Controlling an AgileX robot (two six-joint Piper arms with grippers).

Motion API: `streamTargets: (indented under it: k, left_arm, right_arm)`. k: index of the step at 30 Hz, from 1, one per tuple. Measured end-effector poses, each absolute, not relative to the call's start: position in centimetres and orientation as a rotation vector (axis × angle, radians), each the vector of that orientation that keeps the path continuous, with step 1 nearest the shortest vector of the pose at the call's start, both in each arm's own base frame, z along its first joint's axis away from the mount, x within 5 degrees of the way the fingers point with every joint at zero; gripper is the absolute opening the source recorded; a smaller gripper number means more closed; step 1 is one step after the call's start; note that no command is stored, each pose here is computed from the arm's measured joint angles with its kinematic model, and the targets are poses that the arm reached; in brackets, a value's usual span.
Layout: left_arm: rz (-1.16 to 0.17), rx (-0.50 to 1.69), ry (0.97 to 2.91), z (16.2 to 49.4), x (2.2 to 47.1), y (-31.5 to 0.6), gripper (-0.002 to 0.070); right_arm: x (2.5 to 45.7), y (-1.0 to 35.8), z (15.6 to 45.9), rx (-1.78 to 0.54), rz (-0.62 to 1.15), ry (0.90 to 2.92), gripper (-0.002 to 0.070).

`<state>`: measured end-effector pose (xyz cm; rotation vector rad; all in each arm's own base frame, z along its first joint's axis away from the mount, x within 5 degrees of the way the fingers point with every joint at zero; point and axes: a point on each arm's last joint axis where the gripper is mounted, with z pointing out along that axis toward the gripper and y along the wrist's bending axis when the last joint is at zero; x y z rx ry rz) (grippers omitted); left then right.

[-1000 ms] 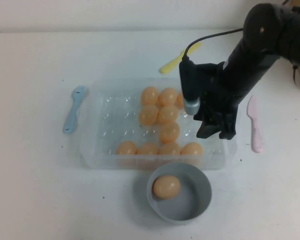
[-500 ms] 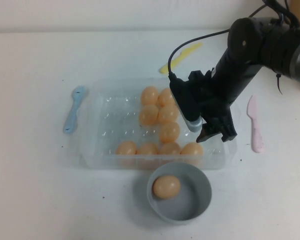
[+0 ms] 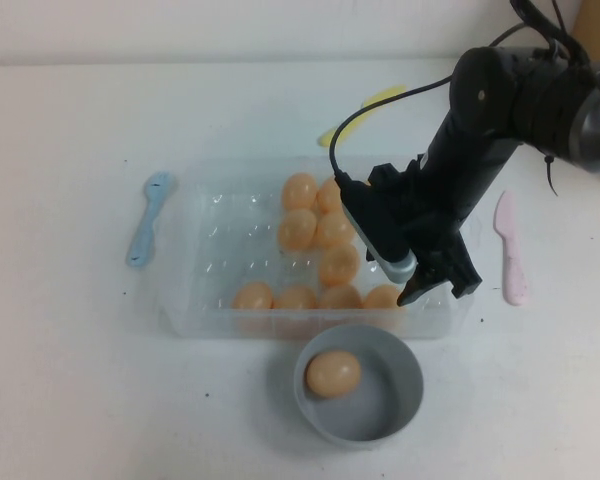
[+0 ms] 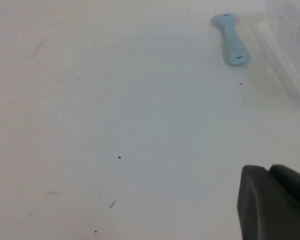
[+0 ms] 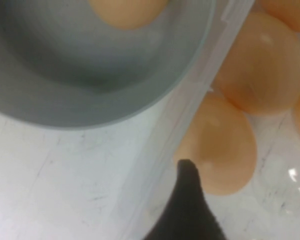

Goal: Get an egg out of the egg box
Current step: Pick up the egg from the plastic box

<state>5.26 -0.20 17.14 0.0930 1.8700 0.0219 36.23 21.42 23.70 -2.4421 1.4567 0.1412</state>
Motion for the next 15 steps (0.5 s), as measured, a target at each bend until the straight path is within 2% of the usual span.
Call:
streamTargets:
  k: [15]
  left_arm:
    - [0.022,0.093,1.87,17.1,5.3,-0.2,-0.0003]
  right_arm:
    - [36.7,21.8,21.7,-2.454,0.194,1.481,0.0447]
